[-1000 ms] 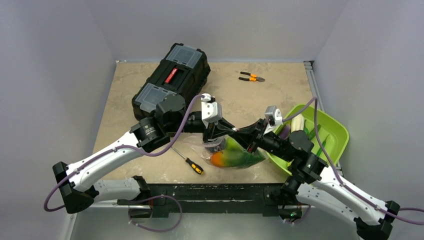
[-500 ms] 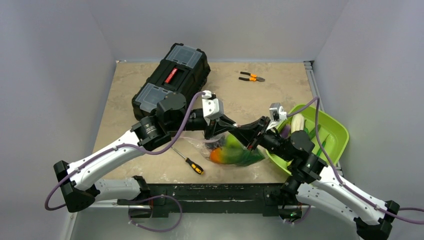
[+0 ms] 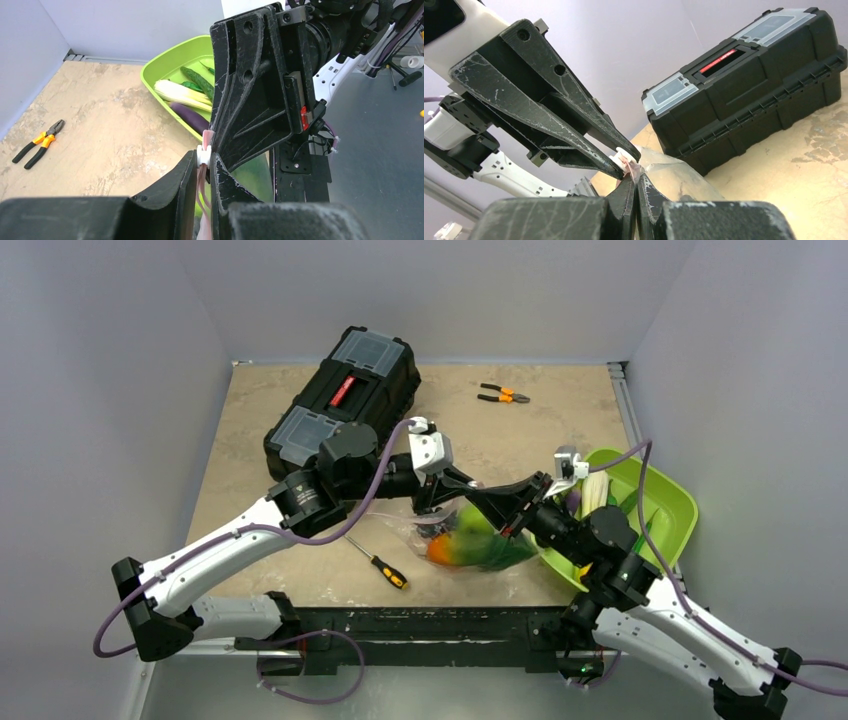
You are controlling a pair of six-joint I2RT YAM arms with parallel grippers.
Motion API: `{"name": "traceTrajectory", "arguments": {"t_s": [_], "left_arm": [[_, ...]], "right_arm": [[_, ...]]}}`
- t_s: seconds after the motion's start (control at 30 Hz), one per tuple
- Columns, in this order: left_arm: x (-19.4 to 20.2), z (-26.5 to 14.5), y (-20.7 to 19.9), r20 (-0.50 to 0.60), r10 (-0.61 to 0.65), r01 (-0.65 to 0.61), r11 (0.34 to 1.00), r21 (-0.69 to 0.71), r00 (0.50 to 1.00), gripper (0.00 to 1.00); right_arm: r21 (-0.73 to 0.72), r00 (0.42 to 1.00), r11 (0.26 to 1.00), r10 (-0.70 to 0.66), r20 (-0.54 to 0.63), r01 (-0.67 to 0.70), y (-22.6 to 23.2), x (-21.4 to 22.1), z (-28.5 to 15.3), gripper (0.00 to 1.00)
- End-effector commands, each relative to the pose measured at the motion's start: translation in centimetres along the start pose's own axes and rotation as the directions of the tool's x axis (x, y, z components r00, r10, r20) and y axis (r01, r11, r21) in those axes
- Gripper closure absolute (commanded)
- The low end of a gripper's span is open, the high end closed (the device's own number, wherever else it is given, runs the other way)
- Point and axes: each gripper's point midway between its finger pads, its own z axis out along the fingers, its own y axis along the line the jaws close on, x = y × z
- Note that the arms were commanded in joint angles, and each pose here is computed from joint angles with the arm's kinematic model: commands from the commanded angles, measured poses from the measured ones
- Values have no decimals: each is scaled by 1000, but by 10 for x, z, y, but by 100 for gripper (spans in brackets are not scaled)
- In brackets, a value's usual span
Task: Place the food in the zip-top bag and seal the zipper
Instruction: Zip the zipper food storage bag at the center of the board.
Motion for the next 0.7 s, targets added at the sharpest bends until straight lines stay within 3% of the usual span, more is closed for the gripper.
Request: {"name": "traceTrajectory", "arguments": {"t_s": [0.0,0.67], "left_arm": [[12,-2,4,-63,-27,25,999,-29,998,100],[11,-4,4,-79,-28,26,999,-28,996,100]], "right_arm": [[-64,976,997,55,209,-42,24,-57,-10,100],[-30,946,994,109,305,-105,18,-78,-28,100]]}}
